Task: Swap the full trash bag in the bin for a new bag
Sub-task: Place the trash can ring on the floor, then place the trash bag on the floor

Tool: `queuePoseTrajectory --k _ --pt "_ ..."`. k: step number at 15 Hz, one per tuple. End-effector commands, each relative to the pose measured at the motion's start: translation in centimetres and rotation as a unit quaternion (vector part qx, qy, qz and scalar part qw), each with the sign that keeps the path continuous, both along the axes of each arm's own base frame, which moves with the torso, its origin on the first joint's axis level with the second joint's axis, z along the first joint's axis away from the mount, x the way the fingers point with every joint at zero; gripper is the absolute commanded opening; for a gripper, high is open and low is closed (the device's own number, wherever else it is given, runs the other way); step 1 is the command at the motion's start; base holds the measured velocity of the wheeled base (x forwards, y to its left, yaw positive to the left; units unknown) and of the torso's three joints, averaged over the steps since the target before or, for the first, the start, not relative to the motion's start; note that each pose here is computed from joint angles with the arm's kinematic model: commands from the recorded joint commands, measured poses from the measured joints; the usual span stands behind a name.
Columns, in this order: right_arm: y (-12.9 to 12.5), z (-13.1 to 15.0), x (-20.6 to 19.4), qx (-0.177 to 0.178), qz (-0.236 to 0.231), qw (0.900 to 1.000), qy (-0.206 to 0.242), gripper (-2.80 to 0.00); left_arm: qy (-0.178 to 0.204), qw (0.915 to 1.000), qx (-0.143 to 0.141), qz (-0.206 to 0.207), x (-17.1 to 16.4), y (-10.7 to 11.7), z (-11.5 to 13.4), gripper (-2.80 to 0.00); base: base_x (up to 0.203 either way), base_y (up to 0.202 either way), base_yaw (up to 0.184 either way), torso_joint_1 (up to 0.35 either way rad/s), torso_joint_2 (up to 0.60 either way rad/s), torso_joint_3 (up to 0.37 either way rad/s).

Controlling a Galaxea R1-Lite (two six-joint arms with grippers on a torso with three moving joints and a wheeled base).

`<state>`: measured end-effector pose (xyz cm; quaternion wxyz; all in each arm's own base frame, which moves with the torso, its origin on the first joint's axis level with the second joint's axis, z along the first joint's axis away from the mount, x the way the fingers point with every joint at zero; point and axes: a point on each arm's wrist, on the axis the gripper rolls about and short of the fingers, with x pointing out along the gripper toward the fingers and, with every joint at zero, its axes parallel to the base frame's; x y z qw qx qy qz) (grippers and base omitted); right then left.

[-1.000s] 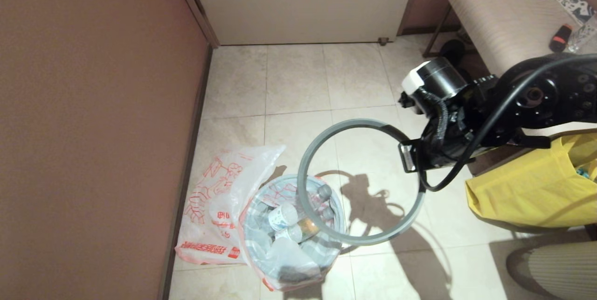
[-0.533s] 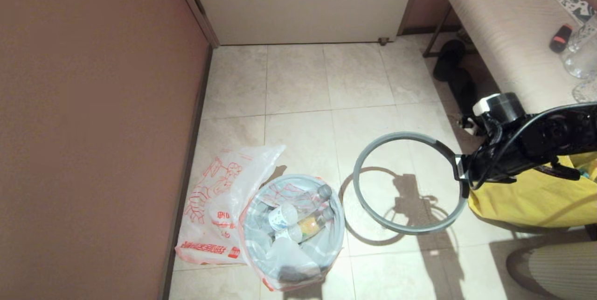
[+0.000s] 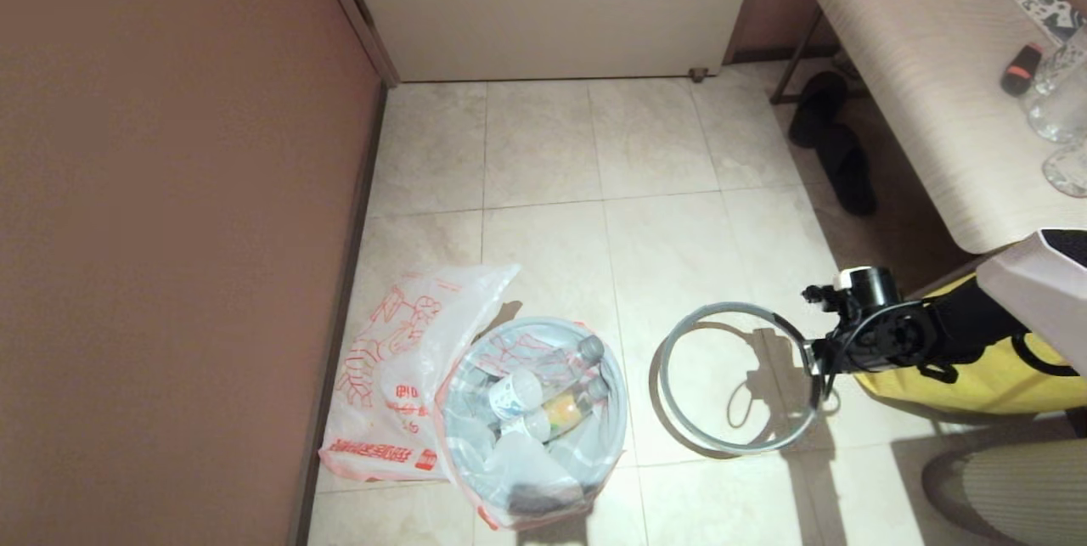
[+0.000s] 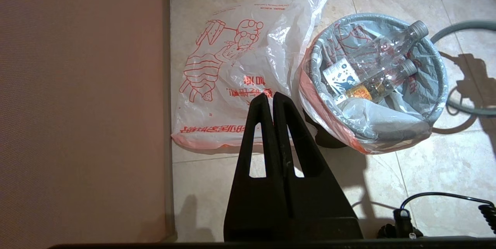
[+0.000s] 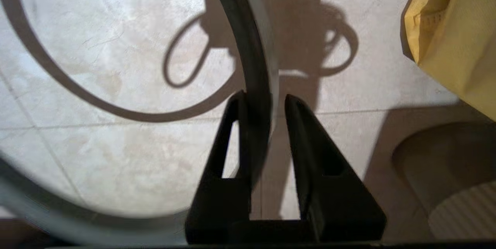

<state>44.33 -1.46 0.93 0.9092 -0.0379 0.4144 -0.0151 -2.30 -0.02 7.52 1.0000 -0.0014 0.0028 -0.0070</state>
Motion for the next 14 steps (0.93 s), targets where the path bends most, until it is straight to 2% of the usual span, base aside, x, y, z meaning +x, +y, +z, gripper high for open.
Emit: queuePoseTrajectory --k 1,4,7,9,10,11,14 --pt "-0.5 -2.9 0.4 -0.008 -0.008 1.0 0.027 0.0 0.0 1.0 0.0 0.0 0.0 0.0 0.0 -2.8 0.0 0.0 0.0 0.0 0.0 0.0" --pt "-0.3 -0.2 -1.1 -0.02 -0.016 0.999 0.02 0.0 0.0 1.0 0.0 0.0 0.0 0.0 0.0 -2.8 0.0 0.0 0.0 0.0 0.0 0.0" --pt "-0.1 6.7 -4.4 -0.019 -0.019 1.0 -0.013 0.0 0.0 1.0 0.0 0.0 0.0 0.0 0.0 -2.8 0.0 0.0 0.0 0.0 0.0 0.0" --pt "0.5 11.6 -8.1 -0.01 -0.02 0.999 -0.028 0.0 0.0 1.0 0.0 0.0 0.0 0.0 0.0 -2.8 0.0 0.0 0.0 0.0 0.0 0.0" --pt "0.8 13.6 -10.2 -0.006 -0.018 0.999 -0.032 -2.8 0.0 1.0 0.0 0.0 0.0 0.0 0.0 -2.8 0.0 0.0 0.0 0.0 0.0 0.0" --pt "1.2 15.3 -12.7 -0.002 -0.013 0.999 -0.034 -2.8 0.0 1.0 0.0 0.0 0.0 0.0 0.0 -2.8 0.0 0.0 0.0 0.0 0.0 0.0" --pt "2.6 18.2 -19.1 0.018 -0.001 1.0 -0.026 -2.8 0.0 1.0 0.0 0.0 0.0 0.0 0.0 -2.8 0.0 0.0 0.0 0.0 0.0 0.0"
